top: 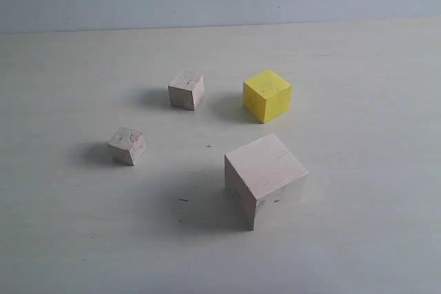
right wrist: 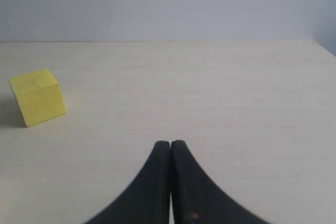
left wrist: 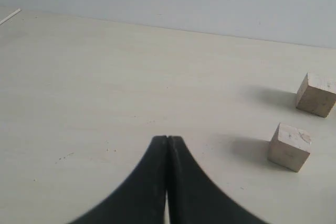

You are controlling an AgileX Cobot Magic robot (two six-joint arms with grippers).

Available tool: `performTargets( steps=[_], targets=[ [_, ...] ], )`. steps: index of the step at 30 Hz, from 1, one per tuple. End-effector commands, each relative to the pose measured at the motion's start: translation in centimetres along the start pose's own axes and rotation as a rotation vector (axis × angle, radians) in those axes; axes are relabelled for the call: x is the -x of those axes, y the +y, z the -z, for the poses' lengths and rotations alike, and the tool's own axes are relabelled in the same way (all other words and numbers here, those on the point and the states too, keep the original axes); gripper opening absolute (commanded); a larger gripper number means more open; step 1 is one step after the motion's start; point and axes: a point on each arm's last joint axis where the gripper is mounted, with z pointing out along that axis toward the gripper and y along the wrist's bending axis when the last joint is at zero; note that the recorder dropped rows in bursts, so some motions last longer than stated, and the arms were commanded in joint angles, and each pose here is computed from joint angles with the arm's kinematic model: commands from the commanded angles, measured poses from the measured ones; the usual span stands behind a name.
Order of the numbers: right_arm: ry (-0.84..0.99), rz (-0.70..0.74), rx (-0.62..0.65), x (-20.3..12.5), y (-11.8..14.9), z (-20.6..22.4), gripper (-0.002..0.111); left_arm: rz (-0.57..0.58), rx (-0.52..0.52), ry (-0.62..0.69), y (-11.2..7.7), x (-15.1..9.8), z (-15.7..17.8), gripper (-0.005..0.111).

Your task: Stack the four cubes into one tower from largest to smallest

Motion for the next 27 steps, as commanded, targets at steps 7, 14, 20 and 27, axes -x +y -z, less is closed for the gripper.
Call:
performTargets(
  steps=[7,14,20,27],
  targets=[
    [-0.013,0.004,-0.001,0.0,0.0,0.0,0.0,-0.007,-0.005,-0.009,0.0,0.0,0.0,0.0],
    [-0.087,-0.01,-0.01,0.7,-0.1,0.0,0.0,-0.007,-0.005,-0.009,0.0,0.0,0.0,0.0],
    [-0.344,-0.154,-0.026,2.9,-0.5,0.5,0.0,-0.007,-0.005,-0.009,0.0,0.0,0.0,0.0],
    [-0.373,-0.153,-0.033,3.2,-0.5,0.6,0.0,-0.009,-0.005,-0.009,0.0,0.0,0.0,0.0]
  ],
)
